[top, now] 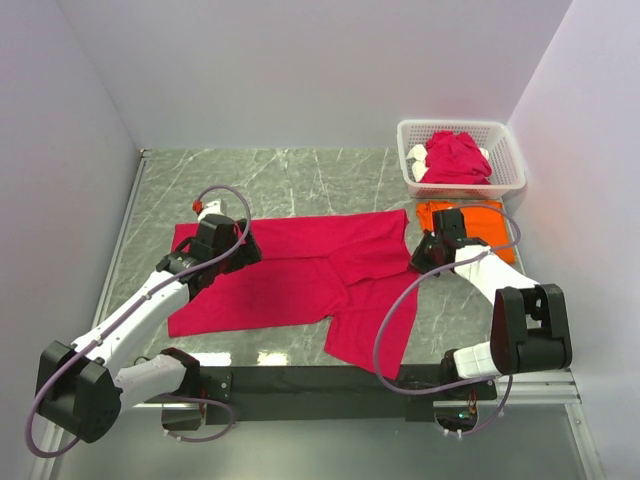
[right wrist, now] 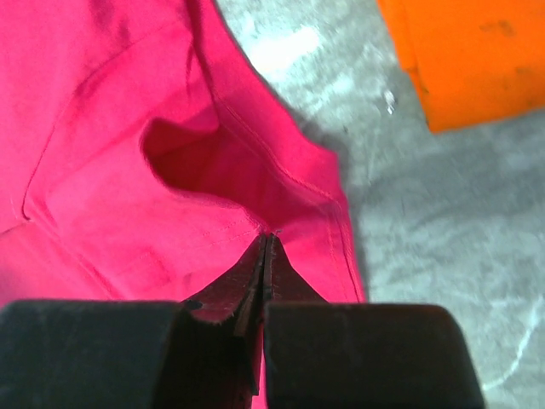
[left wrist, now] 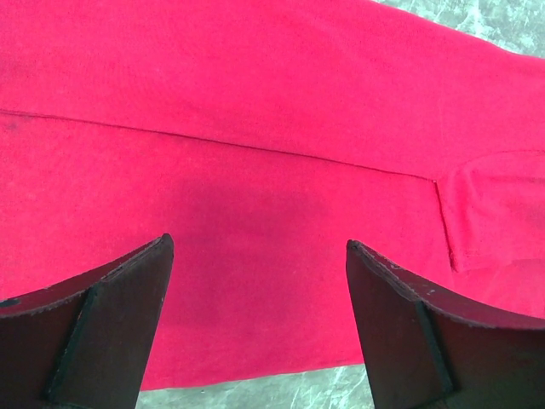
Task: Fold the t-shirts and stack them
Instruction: Fold the tshirt
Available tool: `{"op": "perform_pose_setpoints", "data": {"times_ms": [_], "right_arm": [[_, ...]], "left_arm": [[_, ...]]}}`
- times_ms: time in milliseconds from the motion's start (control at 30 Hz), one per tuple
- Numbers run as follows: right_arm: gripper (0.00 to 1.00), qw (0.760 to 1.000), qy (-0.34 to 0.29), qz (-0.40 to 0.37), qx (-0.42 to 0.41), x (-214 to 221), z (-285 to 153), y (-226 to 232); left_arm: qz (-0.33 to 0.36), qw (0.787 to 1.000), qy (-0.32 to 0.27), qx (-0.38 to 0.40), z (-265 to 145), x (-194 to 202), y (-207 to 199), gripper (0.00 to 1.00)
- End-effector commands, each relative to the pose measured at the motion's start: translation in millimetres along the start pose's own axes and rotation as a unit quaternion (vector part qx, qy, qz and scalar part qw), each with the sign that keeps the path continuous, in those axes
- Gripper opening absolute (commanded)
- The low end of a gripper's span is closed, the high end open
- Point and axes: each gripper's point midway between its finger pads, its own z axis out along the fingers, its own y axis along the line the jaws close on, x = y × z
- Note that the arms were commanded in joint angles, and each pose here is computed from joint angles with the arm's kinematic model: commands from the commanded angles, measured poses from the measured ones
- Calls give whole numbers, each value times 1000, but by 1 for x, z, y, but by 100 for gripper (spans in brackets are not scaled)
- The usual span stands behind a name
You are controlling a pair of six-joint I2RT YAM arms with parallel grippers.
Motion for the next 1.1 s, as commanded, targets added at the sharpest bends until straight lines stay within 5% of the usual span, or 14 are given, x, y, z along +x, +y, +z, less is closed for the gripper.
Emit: {"op": "perform_pose_setpoints", "data": {"times_ms": [0, 667, 1067], "right_arm": [[0, 1000, 0, 14, 18, -1, -11, -4], [0, 998, 33, 52, 22, 24, -25, -9], [14, 998, 30, -7, 63, 43, -34, -19]], "left_arm": [[0, 1000, -9, 19, -6, -8, -8, 88], [3, 1000, 23, 6, -9, 4, -3, 88], [4, 1000, 28, -1, -13, 10, 4, 87]]}}
